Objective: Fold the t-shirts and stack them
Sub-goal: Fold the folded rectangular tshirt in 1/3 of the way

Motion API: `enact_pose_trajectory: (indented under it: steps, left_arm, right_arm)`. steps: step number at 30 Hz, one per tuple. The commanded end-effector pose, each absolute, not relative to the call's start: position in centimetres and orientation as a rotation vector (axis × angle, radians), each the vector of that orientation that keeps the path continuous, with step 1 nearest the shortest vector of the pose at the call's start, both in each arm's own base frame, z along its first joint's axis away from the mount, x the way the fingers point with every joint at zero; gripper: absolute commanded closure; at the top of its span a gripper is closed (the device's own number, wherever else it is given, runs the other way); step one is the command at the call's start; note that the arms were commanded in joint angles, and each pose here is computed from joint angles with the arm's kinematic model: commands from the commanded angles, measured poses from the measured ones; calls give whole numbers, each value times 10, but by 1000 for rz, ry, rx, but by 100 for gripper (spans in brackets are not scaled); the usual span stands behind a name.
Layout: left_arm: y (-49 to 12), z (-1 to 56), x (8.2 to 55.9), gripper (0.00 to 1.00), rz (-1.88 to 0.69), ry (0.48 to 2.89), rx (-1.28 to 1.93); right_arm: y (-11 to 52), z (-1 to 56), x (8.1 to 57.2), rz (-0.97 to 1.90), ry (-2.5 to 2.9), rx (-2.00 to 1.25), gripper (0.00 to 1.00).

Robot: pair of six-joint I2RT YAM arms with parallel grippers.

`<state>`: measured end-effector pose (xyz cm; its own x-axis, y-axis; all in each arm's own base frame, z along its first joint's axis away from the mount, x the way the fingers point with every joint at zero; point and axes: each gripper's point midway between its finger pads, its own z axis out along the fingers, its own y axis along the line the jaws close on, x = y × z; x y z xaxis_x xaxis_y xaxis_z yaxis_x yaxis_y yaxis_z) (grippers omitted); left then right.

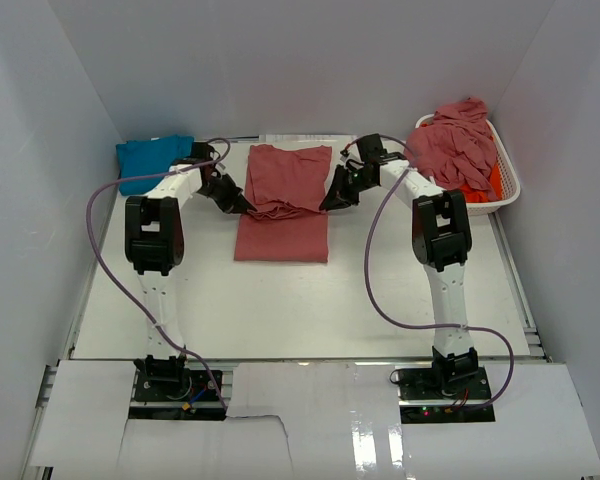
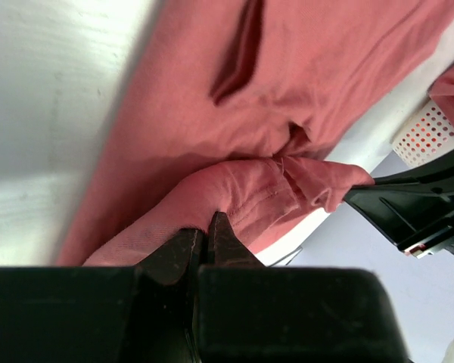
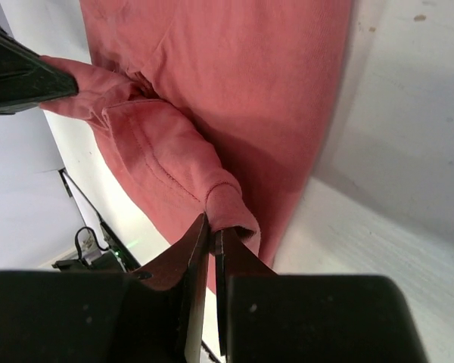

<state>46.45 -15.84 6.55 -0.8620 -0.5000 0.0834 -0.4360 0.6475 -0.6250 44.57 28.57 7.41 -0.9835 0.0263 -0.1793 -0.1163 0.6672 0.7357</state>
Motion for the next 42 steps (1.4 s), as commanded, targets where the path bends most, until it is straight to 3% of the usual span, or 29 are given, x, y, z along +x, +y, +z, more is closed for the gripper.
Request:
enact_pose_trajectory:
  steps: [1, 6, 11, 15, 16, 20, 21, 25, 34, 42]
  left_arm:
    - [-156, 75, 480, 100, -1022, 2705, -754]
    - [-157, 70, 484, 100, -1032, 2693, -764]
    - [-157, 68, 489, 98, -1034, 2681, -769]
    - [-155, 78, 497, 76, -1014, 2635, -753]
    - [-152, 82, 501, 73, -993, 2617, -754]
    - [-149, 112, 519, 58, -987, 2472, -711]
    - [-148, 124, 522, 51, -991, 2436, -698]
    - [-147, 150, 532, 46, -996, 2349, -680]
    - [-125, 229, 543, 43, -972, 2077, -659]
    - [-145, 243, 492, 44, -1157, 2142, -543]
  right_arm:
    - [292, 83, 465, 1265, 2618, -103, 91]
    - [295, 83, 477, 1269, 2588, -93, 89]
    - [299, 83, 481, 1287, 2569, -85, 76]
    - [299, 88, 488, 1289, 2538, -89, 69]
    - [300, 91, 490, 1287, 2527, -93, 63]
    - [300, 102, 495, 1277, 2489, -110, 53]
    - [300, 102, 496, 1271, 2484, -111, 50]
    - [299, 114, 502, 1258, 2433, -132, 44]
    - [299, 146, 501, 1312, 2289, -188, 42]
    - [298, 160, 478, 1373, 2277, -220, 42]
